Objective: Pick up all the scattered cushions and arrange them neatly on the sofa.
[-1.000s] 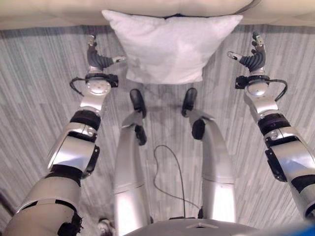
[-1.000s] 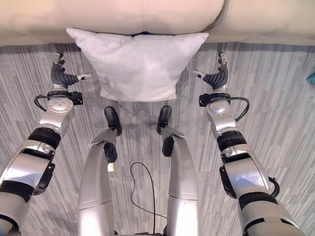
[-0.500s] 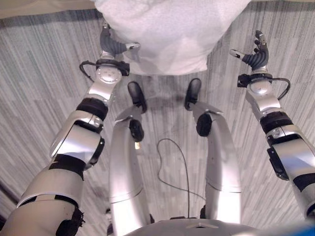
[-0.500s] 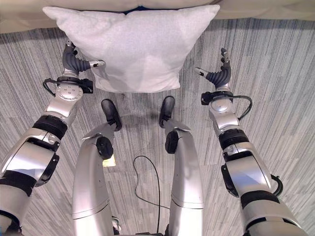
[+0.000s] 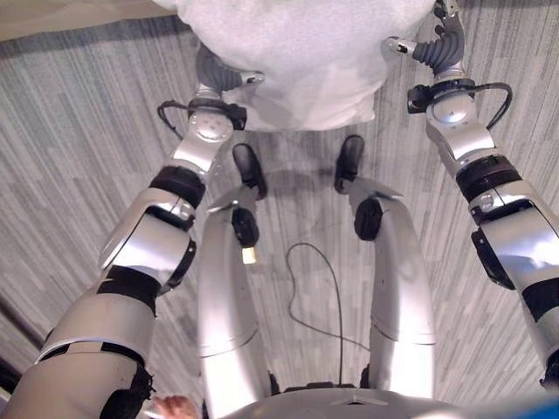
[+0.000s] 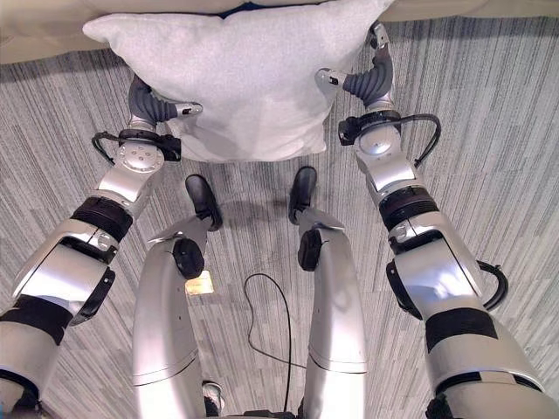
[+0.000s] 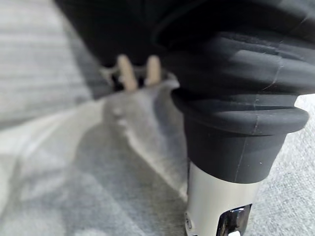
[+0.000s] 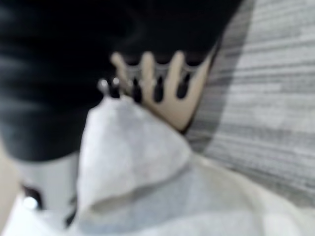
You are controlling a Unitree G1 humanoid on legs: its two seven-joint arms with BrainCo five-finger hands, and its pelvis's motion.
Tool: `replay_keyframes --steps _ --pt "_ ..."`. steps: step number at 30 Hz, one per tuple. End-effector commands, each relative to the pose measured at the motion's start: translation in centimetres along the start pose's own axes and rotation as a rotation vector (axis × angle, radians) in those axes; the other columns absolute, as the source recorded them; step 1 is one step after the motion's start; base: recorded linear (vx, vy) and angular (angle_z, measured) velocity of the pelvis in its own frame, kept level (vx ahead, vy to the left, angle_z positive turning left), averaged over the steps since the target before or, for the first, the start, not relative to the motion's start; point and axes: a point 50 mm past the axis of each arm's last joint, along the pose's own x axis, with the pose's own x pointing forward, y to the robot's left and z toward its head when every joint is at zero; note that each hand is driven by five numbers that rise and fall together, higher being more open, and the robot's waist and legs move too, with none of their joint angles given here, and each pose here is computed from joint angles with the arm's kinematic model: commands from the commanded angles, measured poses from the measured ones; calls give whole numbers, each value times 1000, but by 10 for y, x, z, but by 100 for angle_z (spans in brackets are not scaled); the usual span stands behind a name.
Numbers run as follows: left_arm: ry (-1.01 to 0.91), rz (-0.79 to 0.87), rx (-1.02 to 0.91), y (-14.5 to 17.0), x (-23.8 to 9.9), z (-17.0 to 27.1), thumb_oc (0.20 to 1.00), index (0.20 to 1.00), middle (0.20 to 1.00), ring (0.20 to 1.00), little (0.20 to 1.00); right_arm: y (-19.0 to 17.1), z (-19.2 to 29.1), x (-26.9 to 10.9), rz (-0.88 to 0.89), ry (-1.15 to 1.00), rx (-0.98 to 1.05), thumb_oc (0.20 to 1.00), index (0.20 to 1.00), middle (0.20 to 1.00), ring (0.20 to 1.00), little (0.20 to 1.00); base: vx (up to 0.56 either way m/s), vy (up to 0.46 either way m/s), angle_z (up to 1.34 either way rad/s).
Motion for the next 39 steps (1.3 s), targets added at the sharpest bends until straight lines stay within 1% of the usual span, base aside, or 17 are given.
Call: replay_keyframes --steps 1,2,5,7,8,9,10,13,16,19,20,24,26,32,34,39 --pt "-161 -121 -121 -41 -4 45 1000 1000 1000 1000 1000 17 34 6 55 -129 -15 1000 1000 1000 1000 1000 0 -28 7" --pt "-161 -121 -121 -40 -4 45 1000 1000 1000 1000 1000 17 34 6 55 -129 -15 1000 1000 1000 1000 1000 7 -26 10" --pt "-176 -108 -170 -41 -3 53 1000 1000 1000 1000 1000 36 50 4 82 -163 52 1000 1000 1000 1000 1000 4 -20 10" --pt "-182 -95 -256 -47 -5 62 1000 1000 1000 1000 1000 74 72 -6 152 -198 173 1000 1000 1000 1000 1000 16 -31 2" --pt "-187 -86 -341 -50 -7 67 545 545 545 545 545 97 87 -17 197 -219 259 200 200 200 200 200 0 0 0" --pt "-187 -85 -341 -50 -7 67 344 344 344 344 344 97 87 -17 197 -219 260 200 200 200 200 200 0 0 0" --pt "-186 -80 -389 -50 -9 67 200 200 200 200 200 106 96 -23 210 -240 309 200 200 200 200 200 11 -9 4" --pt "-185 -51 -467 -45 -11 65 200 200 200 200 200 113 107 -31 223 -285 351 200 200 200 200 200 5 -3 1" --pt "-178 -32 -501 -42 -13 62 200 200 200 200 200 110 109 -33 205 -309 364 200 200 200 200 200 0 0 0" --pt "-199 -41 -524 -38 -21 58 200 200 200 200 200 98 99 -36 162 -343 275 200 200 200 200 200 -15 0 2" --pt "-207 -84 -530 -45 -34 52 200 200 200 200 200 84 91 -40 129 -368 261 200 200 200 200 200 -53 -7 5" --pt "-202 -114 -538 -50 -44 46 200 200 200 200 200 75 81 -45 117 -366 271 200 200 200 200 200 -37 9 7" --pt "-197 -149 -581 -52 -59 35 200 200 200 200 200 66 64 -57 123 -358 273 200 200 200 200 200 0 0 0" --pt "-178 -195 -648 -56 -79 23 200 200 200 200 200 56 40 -76 130 -322 295 200 200 200 200 200 -13 1 2" --pt "-176 -219 -670 -60 -89 20 200 200 200 200 200 54 21 -88 135 -270 306 200 200 200 200 200 -41 -16 4" --pt "-141 -287 -701 -73 -111 10 200 200 200 200 200 54 -8 -114 164 -171 358 200 200 200 200 200 99 -29 12"
